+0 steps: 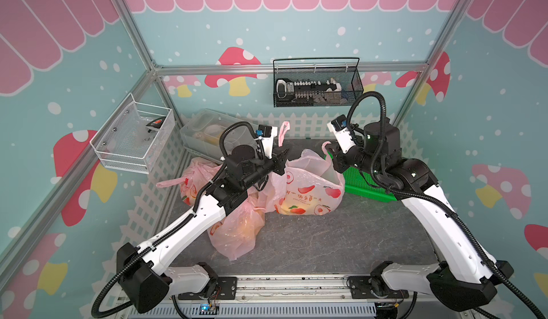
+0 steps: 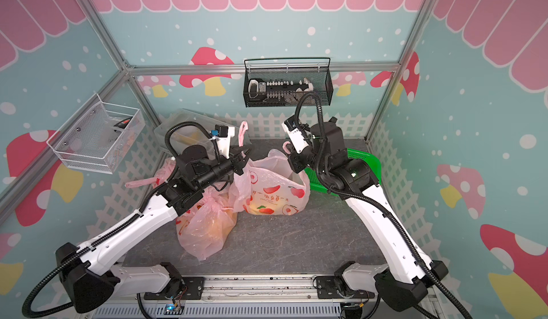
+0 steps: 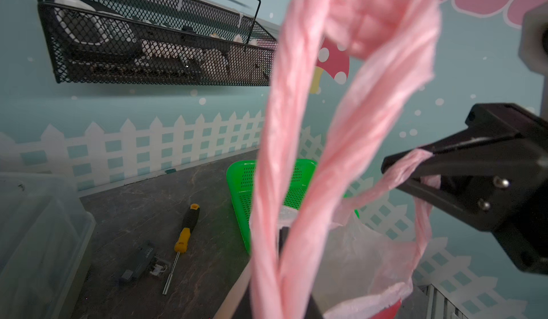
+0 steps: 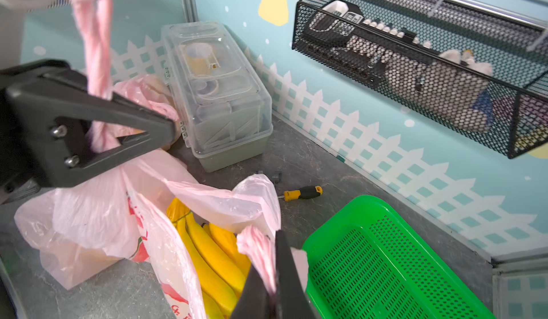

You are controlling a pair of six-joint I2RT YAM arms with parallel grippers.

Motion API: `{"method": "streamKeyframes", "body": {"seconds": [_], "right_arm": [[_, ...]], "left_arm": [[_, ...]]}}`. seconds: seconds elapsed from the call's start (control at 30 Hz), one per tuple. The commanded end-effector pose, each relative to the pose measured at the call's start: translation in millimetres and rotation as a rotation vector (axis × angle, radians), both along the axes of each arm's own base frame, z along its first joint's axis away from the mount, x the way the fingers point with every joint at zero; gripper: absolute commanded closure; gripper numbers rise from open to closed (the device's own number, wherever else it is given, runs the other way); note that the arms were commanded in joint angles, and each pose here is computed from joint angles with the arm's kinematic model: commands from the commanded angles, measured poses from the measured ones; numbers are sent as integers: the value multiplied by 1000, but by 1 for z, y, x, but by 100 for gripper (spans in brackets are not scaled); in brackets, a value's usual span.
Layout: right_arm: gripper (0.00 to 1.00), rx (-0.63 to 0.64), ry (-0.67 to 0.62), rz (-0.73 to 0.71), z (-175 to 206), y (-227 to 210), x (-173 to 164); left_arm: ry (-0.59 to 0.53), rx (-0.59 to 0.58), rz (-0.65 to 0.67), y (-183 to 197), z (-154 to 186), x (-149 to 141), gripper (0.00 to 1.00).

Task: Place the banana into a plastic bag & tie a knot
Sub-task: Adjust the plastic bag at the center of the board, then cross the plastic bag at the center of the board.

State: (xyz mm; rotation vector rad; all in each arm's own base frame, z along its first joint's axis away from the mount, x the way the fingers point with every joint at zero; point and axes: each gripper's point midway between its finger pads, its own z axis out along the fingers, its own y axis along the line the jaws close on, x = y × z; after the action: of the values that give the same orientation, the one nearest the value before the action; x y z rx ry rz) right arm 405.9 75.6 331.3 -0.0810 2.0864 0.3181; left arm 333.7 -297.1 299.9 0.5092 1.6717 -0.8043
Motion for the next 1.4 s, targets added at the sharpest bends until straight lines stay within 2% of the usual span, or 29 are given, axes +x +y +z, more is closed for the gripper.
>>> {"method": "streamKeyframes", "body": {"seconds": [0.0, 0.07, 0.17, 0.4, 0.5, 0.63, 0.73, 0.87, 0.97, 1.13, 1.37], "right_arm": [[75, 16, -103, 43, 34, 7, 8], [92, -1, -108, 39, 38, 6, 8], [100, -25, -139, 54, 51, 9, -4], [100, -244, -182, 229, 78, 61, -57], [100, -296, -195, 360, 82, 93, -78], [100, -340, -225, 486, 80, 121, -95], [100, -357, -220, 548, 70, 136, -98], [100, -369, -202, 567, 55, 147, -93], [100, -370, -206, 552, 48, 147, -90], [100, -384, -220, 551, 33, 146, -89], [100, -357, -210, 593, 21, 156, -91]], "left_arm": [[-8, -12, -4, 6, 9, -3, 100], [-4, -16, 3, 8, 11, -4, 100], [8, -29, 25, 13, 20, -3, 100], [-1, -90, 95, 29, 68, -5, 100], [1, -112, 98, 29, 87, -4, 100], [35, -121, 58, 16, 93, 1, 100], [93, -93, -22, -5, 84, 5, 100], [177, -20, -212, -45, 60, -4, 100], [210, 48, -262, -63, 36, -10, 100], [291, 102, -334, -75, 2, -18, 100], [304, 132, -423, -81, -12, -35, 100]]}}
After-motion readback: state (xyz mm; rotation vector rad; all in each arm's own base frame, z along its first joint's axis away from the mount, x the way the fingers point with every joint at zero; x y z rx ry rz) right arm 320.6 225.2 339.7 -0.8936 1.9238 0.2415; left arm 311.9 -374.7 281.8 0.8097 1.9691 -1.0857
